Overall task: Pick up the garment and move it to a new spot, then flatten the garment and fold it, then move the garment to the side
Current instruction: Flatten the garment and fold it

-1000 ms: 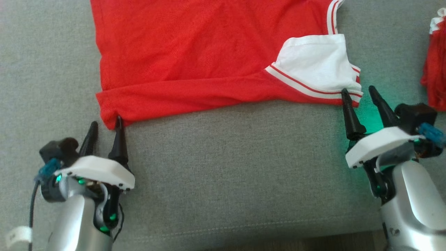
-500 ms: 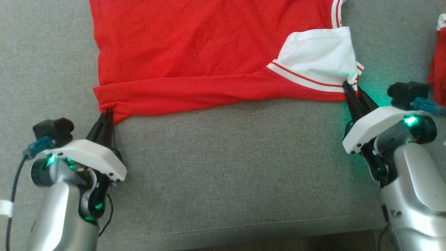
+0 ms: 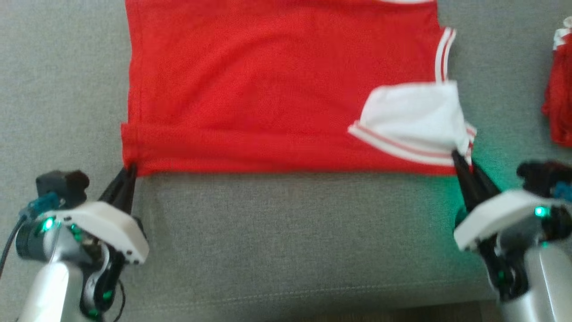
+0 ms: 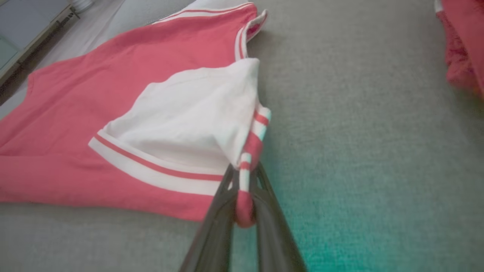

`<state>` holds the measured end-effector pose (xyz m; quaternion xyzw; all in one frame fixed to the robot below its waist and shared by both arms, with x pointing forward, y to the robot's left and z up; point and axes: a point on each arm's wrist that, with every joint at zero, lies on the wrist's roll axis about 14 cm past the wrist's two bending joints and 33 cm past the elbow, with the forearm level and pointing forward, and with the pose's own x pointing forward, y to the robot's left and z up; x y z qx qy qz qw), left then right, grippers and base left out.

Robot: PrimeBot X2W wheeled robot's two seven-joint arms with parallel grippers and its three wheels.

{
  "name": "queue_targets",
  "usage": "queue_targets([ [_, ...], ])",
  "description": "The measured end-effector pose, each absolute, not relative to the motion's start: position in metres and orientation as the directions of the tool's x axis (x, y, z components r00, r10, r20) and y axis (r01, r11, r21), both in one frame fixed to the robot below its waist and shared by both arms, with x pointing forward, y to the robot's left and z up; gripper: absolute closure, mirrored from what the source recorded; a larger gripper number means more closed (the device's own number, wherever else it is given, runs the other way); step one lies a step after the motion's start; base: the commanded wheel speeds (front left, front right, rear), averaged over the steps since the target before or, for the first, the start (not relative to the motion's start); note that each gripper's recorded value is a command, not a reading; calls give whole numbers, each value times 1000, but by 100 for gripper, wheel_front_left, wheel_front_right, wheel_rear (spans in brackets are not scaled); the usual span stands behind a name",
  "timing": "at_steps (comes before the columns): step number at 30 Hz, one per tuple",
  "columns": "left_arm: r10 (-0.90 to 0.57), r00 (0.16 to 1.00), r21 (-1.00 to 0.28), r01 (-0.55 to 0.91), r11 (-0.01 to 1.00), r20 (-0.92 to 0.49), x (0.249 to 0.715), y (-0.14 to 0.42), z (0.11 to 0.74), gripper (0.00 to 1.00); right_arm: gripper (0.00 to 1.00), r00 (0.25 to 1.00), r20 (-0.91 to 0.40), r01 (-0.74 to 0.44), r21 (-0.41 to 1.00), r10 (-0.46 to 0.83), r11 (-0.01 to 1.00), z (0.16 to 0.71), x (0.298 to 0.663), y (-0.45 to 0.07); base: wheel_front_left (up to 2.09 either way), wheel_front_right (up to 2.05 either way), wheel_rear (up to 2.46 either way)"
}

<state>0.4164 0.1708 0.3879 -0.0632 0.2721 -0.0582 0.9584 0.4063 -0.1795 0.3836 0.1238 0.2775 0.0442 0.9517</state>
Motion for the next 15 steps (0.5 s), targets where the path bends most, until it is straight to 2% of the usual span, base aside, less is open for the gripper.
queue_targets([
  [8,-152,771,-180,50,982,-618,371,174,377,100,100,800,-586,61,291,128,955,376,352,-182,0,0,0],
  [13,-150,748,-206,17,978,-647,349,171,371,100,100,781,-613,82,290,119,953,371,335,-184,0,0,0],
  [14,-151,746,-214,12,977,-648,348,169,371,64,69,781,-613,81,288,119,954,371,335,-183,0,0,0],
  [15,-149,747,-217,7,976,-648,347,168,370,0,5,781,-613,77,281,118,957,371,335,-184,0,0,0],
])
